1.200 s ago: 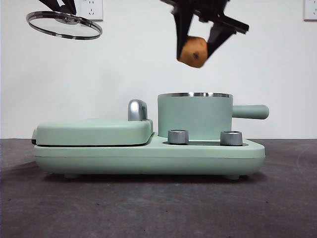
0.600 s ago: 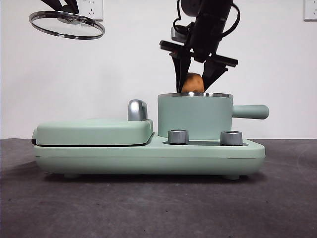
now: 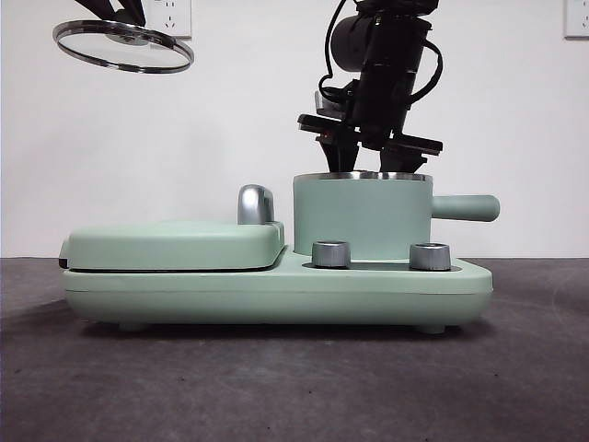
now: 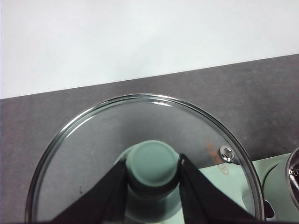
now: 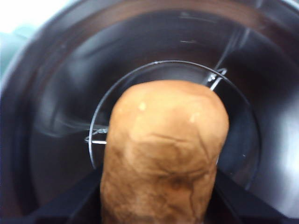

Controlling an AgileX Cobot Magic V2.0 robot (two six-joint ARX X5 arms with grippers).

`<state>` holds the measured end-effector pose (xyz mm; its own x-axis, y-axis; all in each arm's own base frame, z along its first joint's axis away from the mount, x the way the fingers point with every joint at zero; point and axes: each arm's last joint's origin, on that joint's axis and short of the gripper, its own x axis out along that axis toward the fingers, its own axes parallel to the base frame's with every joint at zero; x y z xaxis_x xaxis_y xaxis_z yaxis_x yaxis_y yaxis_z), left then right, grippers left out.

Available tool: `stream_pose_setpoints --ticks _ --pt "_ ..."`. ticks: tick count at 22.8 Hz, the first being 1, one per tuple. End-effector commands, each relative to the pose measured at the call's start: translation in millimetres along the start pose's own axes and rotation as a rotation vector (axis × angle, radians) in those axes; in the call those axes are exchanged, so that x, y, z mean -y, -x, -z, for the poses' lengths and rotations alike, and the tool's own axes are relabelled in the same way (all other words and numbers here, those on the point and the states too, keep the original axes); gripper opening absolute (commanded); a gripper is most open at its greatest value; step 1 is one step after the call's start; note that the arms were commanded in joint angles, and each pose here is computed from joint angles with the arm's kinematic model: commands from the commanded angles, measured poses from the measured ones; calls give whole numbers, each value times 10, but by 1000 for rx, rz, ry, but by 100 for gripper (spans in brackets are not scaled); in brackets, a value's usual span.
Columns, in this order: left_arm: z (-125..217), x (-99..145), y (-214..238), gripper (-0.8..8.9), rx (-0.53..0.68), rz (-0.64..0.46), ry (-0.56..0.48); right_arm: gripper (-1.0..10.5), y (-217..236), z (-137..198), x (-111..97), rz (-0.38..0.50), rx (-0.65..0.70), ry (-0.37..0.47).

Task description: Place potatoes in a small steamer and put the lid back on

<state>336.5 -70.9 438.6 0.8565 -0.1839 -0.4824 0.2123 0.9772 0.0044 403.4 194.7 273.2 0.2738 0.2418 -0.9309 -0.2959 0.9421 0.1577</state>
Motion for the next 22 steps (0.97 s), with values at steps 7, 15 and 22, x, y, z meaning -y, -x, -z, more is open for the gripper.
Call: stream_pose_setpoints --ticks 7,15,22 --pt "-132 10 130 14 79 7 -6 434 44 -51 -23 -1 10 15" --pt "-111 25 129 14 58 35 -4 433 1427 136 -153 -8 162 59" --pt "-101 108 129 14 48 56 -16 433 2379 1248 -36 41 272 109"
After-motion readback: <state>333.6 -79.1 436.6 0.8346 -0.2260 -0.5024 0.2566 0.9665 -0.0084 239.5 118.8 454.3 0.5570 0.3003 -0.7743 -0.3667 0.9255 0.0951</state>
